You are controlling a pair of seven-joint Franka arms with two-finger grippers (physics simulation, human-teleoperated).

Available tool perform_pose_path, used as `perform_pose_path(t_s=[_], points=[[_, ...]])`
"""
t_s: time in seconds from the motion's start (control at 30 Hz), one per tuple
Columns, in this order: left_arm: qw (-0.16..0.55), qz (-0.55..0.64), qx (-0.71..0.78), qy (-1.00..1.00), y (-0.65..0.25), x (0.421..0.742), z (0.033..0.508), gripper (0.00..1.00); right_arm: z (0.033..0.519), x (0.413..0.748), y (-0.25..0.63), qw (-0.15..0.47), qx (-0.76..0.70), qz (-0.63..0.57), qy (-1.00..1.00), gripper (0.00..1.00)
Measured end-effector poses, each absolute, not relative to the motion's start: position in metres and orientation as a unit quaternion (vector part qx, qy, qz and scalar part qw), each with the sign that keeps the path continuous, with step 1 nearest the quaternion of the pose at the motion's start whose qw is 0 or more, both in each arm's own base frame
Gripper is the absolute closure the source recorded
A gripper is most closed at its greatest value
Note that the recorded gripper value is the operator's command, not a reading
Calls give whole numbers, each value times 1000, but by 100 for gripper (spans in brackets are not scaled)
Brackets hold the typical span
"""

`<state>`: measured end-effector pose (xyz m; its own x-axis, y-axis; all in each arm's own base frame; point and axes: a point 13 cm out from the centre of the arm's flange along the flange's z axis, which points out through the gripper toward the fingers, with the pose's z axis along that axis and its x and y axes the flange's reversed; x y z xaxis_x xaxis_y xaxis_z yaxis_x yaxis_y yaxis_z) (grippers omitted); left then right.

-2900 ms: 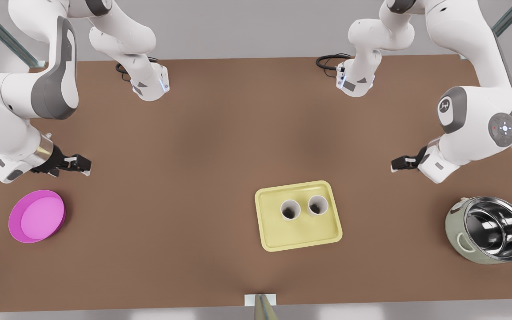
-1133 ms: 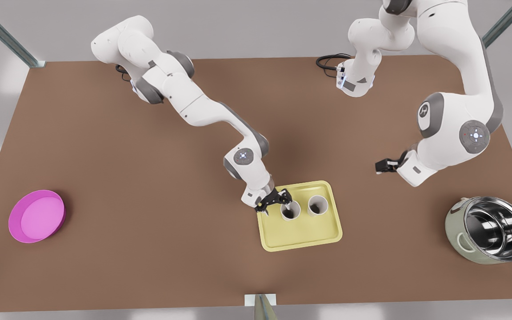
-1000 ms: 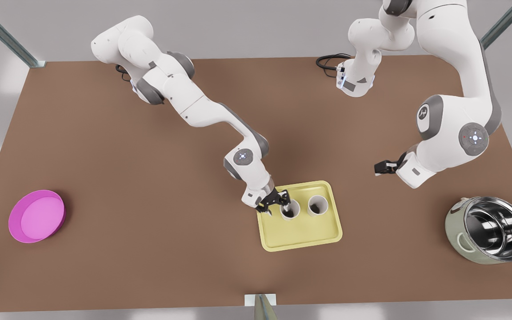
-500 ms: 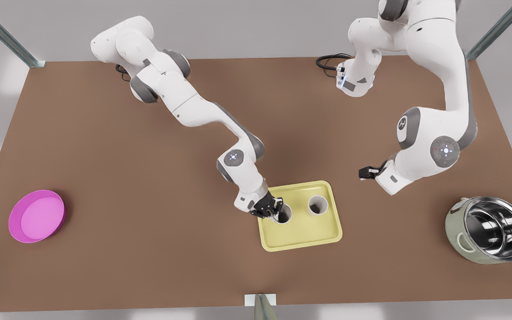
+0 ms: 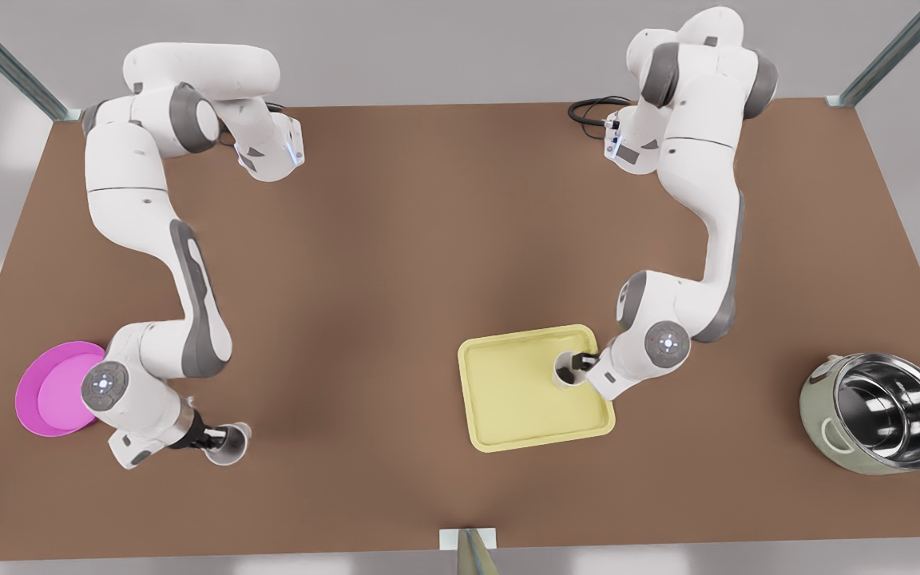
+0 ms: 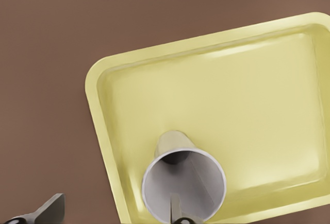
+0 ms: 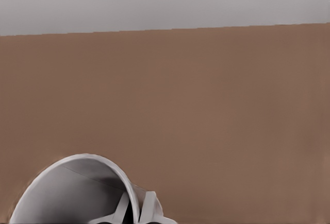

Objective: Use the left arm to pick up the white IKEA cup from the tray and place it on the middle-left position; use the right arm to pick up the white IKEA cup from the tray and place it on the middle-right position

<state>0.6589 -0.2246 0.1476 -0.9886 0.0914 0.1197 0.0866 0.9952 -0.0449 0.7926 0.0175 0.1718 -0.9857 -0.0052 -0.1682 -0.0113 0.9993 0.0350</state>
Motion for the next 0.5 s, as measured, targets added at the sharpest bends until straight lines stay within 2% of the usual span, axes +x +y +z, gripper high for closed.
perform_pose_path(t_s=[0.1, 0.23, 0.27, 0.3, 0.37, 0.43, 0.47, 0.5], points=[[63, 19, -38, -997, -228, 654, 119, 0, 144, 761, 10, 74, -64, 3, 995, 90], [68, 22, -32, -997, -240, 646, 90, 0, 131, 756, 10, 90, -109, 14, 990, 90], [67, 22, -31, -997, -243, 645, 85, 3, 130, 756, 13, 95, -113, 24, 989, 90], [65, 23, -29, -997, -243, 647, 84, 21, 130, 757, 14, 98, -112, 36, 988, 90], [57, 25, -25, -998, -246, 651, 87, 51, 133, 756, 11, 100, -103, 64, 988, 90], [44, 29, -22, -998, -248, 660, 97, 60, 134, 752, 14, 96, -89, 105, 986, 90], [39, 30, -20, -999, -249, 664, 102, 73, 134, 750, 15, 94, -85, 122, 984, 89], [34, 30, -18, -999, -249, 668, 109, 75, 134, 748, 17, 93, -84, 137, 983, 87]])
